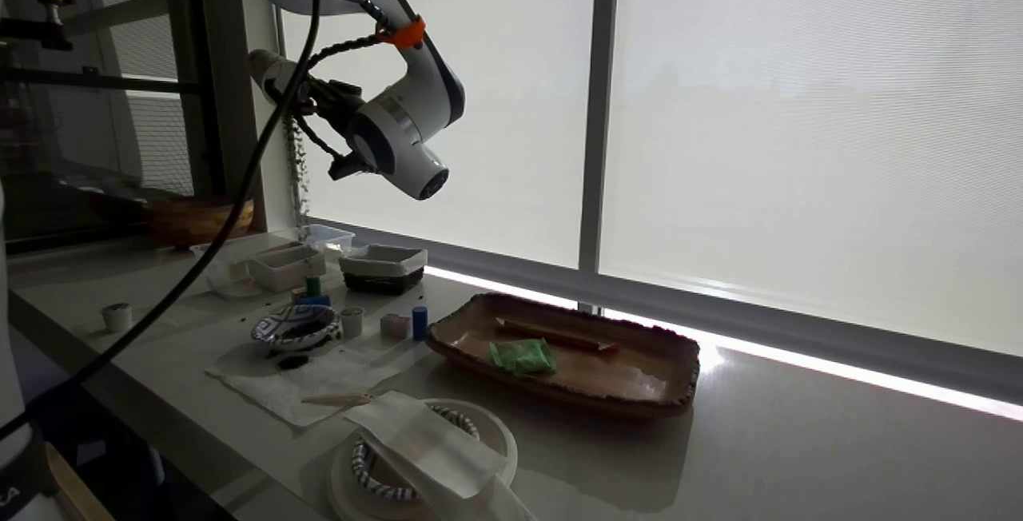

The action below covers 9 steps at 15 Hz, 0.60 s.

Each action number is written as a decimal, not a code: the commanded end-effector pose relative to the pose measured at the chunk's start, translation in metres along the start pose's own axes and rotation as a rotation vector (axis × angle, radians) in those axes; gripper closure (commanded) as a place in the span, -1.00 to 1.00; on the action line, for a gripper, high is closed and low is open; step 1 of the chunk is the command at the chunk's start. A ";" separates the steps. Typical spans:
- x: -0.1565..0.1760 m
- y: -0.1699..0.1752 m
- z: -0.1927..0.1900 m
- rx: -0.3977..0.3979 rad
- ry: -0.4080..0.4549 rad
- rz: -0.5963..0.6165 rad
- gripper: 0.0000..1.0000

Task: Pour the contents from the coffee cup into the black and white bowl on the left.

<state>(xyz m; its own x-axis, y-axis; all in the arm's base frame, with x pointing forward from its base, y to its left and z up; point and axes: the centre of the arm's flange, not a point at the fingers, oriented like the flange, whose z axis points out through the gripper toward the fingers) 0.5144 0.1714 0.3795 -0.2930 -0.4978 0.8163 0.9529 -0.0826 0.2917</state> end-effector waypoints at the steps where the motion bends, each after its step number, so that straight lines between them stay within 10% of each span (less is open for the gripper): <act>1: -0.022 -0.028 -0.011 0.003 0.025 -0.034 0.98; 9: -0.023 -0.030 -0.010 0.002 0.025 -0.029 0.98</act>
<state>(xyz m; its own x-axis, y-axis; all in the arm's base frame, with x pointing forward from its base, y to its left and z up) 0.5138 0.1716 0.3777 -0.2894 -0.4977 0.8177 0.9542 -0.0821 0.2878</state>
